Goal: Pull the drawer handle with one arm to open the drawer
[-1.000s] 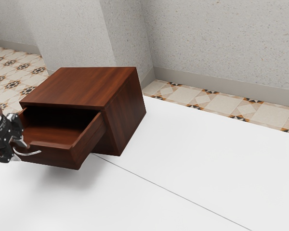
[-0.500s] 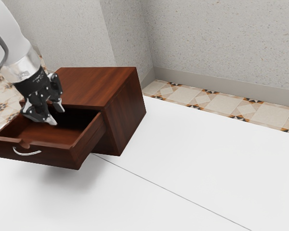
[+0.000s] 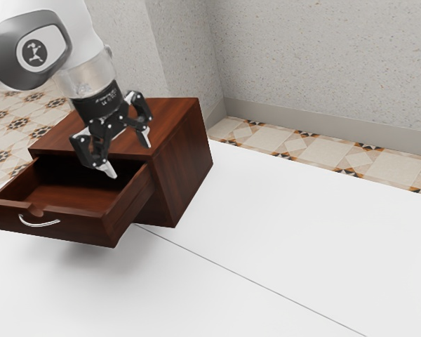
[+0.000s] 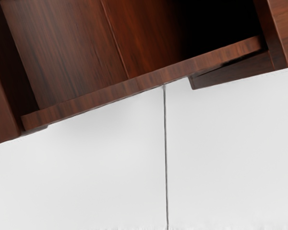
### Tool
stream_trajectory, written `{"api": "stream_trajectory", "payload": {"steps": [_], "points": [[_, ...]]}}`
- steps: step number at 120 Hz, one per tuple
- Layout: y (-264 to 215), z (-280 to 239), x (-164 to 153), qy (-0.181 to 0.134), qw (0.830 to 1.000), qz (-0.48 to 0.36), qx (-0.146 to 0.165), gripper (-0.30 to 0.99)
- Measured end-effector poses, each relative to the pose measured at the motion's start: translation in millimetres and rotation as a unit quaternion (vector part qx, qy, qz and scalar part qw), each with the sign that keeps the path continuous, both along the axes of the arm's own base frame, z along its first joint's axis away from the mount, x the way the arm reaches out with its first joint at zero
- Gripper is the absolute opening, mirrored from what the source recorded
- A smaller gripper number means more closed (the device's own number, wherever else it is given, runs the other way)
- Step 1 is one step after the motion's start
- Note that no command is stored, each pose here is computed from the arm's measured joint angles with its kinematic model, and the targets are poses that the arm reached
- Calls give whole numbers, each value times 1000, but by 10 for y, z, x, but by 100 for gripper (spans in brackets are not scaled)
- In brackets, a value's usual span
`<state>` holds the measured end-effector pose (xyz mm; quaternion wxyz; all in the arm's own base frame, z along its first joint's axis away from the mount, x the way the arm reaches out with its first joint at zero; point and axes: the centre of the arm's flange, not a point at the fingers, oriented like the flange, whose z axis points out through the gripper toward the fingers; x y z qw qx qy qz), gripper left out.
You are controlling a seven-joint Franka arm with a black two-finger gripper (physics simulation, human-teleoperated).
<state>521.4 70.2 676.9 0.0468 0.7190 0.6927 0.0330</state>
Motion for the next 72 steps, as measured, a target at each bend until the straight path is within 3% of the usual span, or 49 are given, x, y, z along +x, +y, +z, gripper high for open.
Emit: {"api": "stream_trajectory", "payload": {"steps": [41, 72], "points": [[93, -116, -49, 33, 988, -154, 8, 66], [453, -32, -188, 28, 957, -290, 13, 67]]}}
